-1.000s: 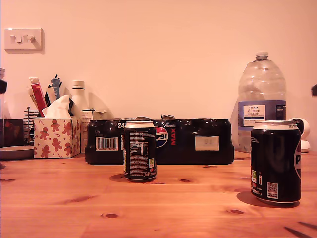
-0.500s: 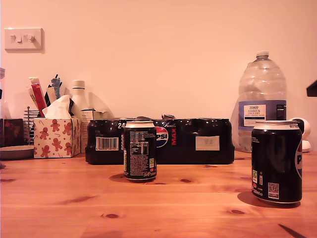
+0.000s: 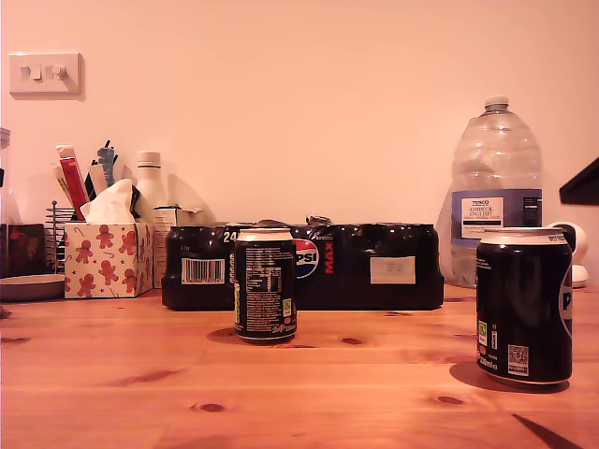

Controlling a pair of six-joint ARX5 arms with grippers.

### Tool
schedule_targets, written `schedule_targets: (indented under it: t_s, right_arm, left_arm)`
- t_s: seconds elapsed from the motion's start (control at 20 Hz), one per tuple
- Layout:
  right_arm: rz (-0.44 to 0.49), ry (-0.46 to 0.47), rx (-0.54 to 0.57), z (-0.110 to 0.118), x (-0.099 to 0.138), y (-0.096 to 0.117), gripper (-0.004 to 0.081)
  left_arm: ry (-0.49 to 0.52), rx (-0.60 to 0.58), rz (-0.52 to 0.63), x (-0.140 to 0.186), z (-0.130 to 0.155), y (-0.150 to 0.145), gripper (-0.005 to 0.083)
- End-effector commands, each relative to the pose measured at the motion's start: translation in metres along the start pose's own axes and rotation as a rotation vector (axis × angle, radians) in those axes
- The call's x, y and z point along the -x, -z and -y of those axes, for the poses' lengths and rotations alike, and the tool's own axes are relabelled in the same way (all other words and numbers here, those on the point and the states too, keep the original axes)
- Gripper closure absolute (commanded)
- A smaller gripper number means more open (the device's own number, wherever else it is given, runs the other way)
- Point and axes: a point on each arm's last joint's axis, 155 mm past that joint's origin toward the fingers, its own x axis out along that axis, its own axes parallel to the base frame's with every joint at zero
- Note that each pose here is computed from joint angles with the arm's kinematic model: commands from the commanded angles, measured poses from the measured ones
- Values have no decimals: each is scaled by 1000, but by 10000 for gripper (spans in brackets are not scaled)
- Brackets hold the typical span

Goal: Stack up the Pepsi cans on top of each other

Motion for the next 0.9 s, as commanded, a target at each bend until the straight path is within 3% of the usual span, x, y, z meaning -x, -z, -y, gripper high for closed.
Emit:
schedule_targets:
  t_s: [0.0, 0.85]
  right_arm:
    - [-15, 0, 12, 1, -4, 8, 47]
    - [-74, 24, 38, 9, -45, 21, 47]
  left_arm:
    - [-4, 7, -22, -2, -2, 9, 764]
    - [-5, 8, -26, -2, -2, 10, 764]
